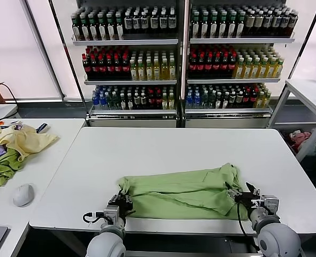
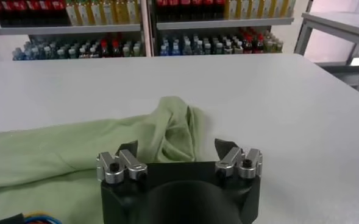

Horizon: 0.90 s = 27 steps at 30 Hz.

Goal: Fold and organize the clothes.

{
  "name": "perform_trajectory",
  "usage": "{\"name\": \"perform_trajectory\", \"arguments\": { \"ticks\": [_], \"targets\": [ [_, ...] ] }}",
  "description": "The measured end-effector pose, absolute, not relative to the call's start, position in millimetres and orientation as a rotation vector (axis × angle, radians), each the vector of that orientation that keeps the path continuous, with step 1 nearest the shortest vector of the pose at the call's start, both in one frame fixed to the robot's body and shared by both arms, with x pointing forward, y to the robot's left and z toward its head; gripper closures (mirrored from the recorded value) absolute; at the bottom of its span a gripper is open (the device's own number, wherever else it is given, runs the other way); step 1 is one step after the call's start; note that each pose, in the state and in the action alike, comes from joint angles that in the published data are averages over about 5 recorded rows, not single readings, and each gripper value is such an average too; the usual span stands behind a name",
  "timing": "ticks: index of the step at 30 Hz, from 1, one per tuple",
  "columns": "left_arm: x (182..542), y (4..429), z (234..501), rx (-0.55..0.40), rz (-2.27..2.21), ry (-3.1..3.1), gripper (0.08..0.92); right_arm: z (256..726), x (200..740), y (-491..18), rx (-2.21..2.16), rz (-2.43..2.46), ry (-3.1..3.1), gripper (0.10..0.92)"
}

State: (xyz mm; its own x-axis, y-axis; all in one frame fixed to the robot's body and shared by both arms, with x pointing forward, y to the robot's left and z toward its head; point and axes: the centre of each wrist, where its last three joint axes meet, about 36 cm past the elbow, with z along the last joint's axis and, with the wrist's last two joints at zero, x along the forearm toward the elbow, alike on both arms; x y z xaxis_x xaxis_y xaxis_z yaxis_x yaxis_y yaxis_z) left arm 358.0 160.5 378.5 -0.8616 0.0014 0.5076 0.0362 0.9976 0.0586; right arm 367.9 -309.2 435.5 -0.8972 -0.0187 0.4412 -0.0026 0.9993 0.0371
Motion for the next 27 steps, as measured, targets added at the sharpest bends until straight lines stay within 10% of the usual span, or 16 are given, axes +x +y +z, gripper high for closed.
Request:
{"name": "perform_trajectory", "arguments": {
  "ticks": [27],
  "targets": [
    [369,328,472,0.218,0.003,-2.734,0.877,448,369,-302,0.061,-0.053,-2.743,0.2]
  ]
}}
